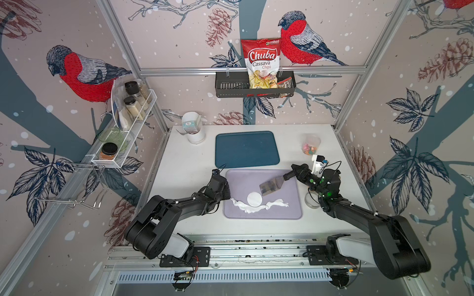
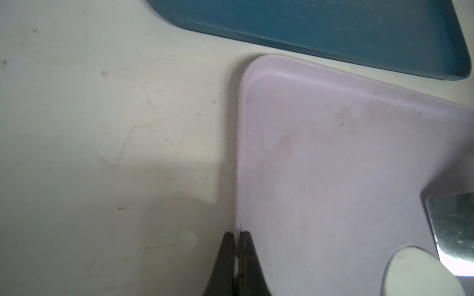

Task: Roll out the dumpling wrappers from the dough
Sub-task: Scoop the dumpling wrapper from the work surface.

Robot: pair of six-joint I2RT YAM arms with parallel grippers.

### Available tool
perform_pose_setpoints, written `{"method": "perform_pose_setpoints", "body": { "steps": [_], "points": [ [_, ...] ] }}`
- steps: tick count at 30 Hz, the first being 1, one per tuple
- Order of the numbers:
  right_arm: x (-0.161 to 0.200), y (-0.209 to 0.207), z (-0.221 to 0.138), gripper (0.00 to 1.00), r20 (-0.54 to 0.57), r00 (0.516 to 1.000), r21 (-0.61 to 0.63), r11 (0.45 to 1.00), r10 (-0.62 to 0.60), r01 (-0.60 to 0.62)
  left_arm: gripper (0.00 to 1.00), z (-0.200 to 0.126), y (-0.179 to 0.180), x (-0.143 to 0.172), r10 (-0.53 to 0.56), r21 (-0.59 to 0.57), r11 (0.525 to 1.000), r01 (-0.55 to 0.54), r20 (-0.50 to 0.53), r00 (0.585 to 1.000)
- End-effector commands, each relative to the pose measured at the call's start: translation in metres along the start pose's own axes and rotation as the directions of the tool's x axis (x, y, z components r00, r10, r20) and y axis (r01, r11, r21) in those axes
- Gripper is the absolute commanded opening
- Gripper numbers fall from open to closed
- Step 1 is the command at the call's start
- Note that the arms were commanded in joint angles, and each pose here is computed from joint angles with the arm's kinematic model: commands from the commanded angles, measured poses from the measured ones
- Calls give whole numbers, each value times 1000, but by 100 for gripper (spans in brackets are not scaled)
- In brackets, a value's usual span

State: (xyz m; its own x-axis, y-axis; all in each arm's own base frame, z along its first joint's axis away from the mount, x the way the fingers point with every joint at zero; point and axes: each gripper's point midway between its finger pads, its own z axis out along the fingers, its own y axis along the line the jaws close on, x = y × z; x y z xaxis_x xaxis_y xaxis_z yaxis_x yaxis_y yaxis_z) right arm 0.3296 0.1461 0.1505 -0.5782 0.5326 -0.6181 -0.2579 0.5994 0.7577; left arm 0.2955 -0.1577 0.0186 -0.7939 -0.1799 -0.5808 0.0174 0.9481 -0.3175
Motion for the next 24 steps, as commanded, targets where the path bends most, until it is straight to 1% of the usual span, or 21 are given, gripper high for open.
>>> {"method": "perform_pose_setpoints", "body": {
  "steps": [1,10,16,21,24],
  "points": [
    [4,7,-2,0,-15,1000,-39,999,-17,17,0,0,9,18,9,-29,1000,-11,-78,997],
    [23,5,-5,0,-72,997,-67,997,38,-43,0,0,9,19,10,-30,999,-12,-78,997],
    [29,-8,-6,0,-108,993,-7,999,50,-51,0,0,11,20,11,-37,999,-14,-81,997],
    [36,-6,-3,0,-144,989,-12,999,33,-35,0,0,10,19,11,-32,999,-13,-77,997],
    [39,4,-1,0,-165,986,-45,999,13,-20,0,-1,9,18,9,-31,999,-12,-76,997]
  ]
}}
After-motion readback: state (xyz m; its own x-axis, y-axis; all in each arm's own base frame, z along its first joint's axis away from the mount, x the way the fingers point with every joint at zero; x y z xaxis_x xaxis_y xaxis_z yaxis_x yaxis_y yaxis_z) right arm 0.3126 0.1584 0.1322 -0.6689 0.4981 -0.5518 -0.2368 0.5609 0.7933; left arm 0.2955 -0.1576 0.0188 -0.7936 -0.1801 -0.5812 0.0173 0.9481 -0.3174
